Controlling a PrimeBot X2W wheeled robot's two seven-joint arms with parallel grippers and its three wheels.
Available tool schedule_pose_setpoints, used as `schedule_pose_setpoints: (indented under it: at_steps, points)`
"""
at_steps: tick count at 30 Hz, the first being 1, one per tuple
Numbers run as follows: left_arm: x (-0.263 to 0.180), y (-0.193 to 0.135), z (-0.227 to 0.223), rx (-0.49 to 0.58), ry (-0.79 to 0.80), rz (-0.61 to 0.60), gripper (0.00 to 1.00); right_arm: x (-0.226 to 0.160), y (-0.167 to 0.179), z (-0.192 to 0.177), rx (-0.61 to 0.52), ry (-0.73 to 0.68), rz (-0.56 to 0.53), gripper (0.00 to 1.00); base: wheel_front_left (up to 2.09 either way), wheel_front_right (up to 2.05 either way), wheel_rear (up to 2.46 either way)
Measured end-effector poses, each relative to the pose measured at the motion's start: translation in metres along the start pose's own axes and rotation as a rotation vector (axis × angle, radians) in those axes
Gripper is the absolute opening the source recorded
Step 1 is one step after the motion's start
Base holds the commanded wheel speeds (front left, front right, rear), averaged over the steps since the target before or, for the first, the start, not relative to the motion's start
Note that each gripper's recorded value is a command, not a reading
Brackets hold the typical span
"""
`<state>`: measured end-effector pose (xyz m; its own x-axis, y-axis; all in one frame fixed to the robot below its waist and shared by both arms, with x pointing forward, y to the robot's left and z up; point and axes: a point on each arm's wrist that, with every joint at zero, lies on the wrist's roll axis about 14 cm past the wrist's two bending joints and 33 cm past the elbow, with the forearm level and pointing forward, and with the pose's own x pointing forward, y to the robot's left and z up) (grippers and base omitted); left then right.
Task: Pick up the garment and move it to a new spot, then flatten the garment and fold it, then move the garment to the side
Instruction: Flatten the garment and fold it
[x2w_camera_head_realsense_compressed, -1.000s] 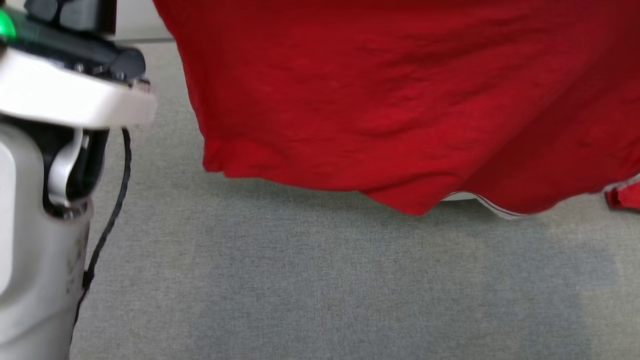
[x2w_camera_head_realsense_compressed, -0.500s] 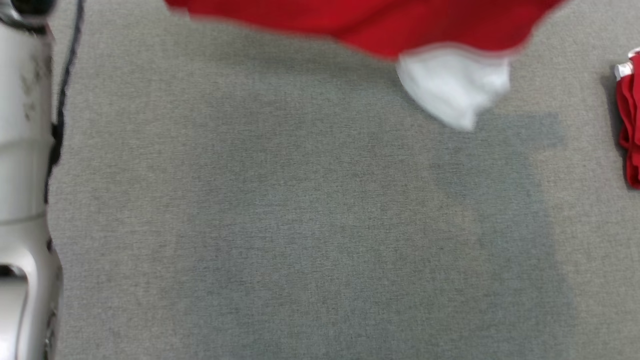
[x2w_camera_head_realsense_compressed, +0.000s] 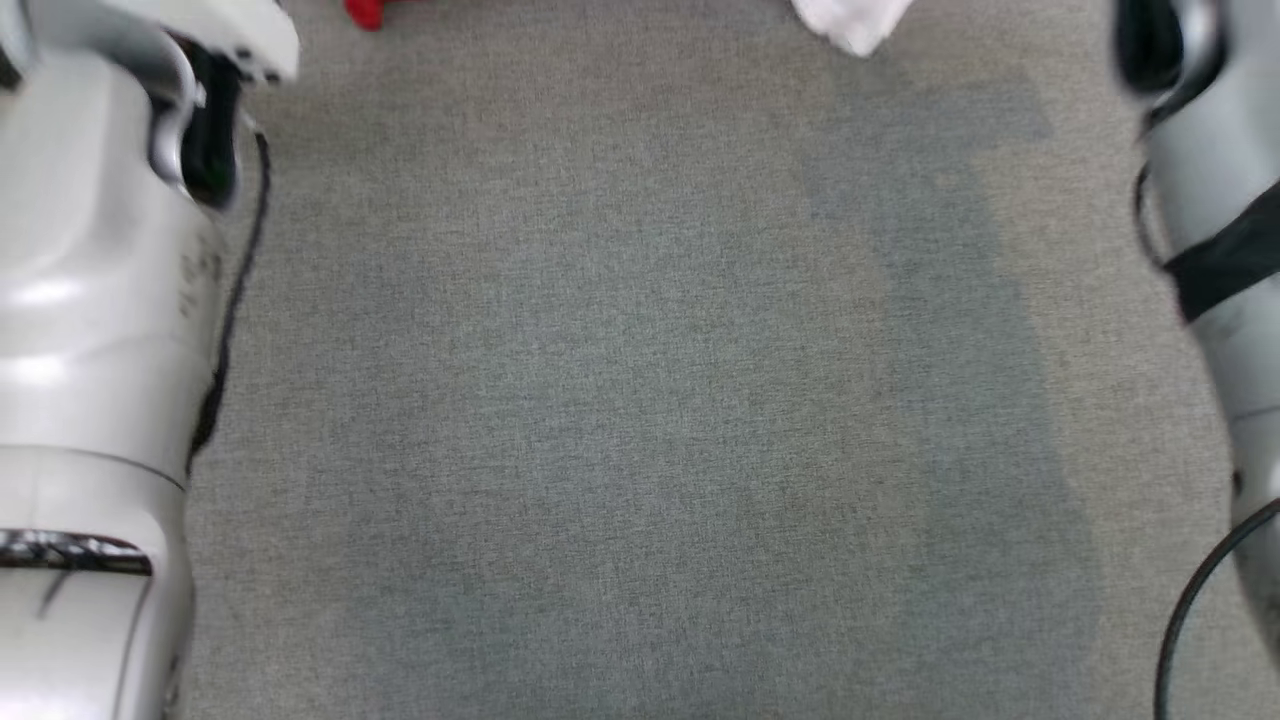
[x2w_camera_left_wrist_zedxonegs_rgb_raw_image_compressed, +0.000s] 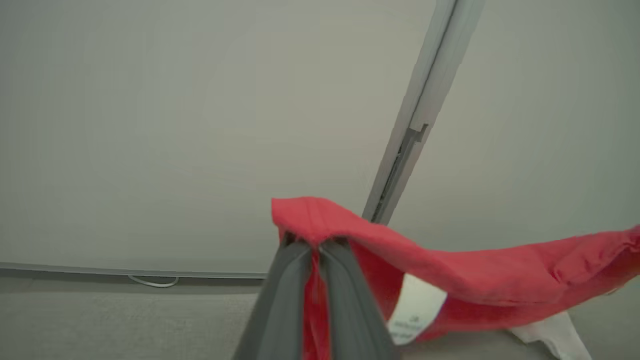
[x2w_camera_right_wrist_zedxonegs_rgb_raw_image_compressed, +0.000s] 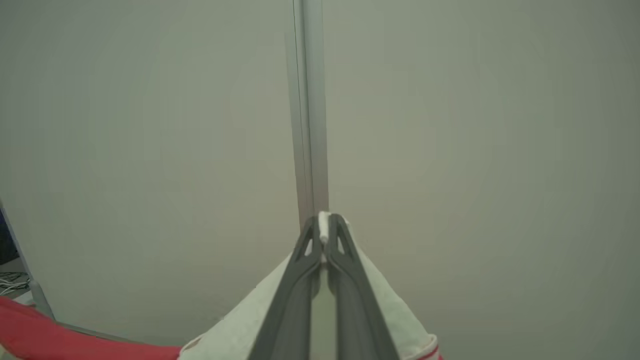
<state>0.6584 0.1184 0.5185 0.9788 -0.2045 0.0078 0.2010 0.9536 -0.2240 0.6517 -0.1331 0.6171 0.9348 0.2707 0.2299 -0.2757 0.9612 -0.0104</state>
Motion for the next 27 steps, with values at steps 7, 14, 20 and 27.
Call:
schedule_pose_setpoints:
  at_steps: [7, 14, 20, 27]
  points:
    - [-0.023, 0.017, -0.077, -0.082, 0.156, 0.068, 0.0, -0.031, 0.012, -0.084, 0.114, 0.156, -0.008, 0.0, 0.0, 0.0, 0.0]
    - [-0.053, 0.02, -0.086, -0.088, 0.139, 0.069, 0.0, -0.077, 0.013, -0.095, 0.194, 0.138, -0.043, 0.0, 0.0, 0.0, 0.0]
    - [-0.108, 0.023, -0.102, -0.107, 0.158, 0.099, 0.0, -0.148, 0.021, -0.102, 0.229, 0.168, -0.081, 0.0, 0.0, 0.0, 0.0]
    - [-0.188, 0.018, -0.104, -0.081, 0.16, 0.107, 0.0, -0.245, 0.022, -0.087, 0.238, 0.188, -0.171, 0.0, 0.0, 0.0, 0.0]
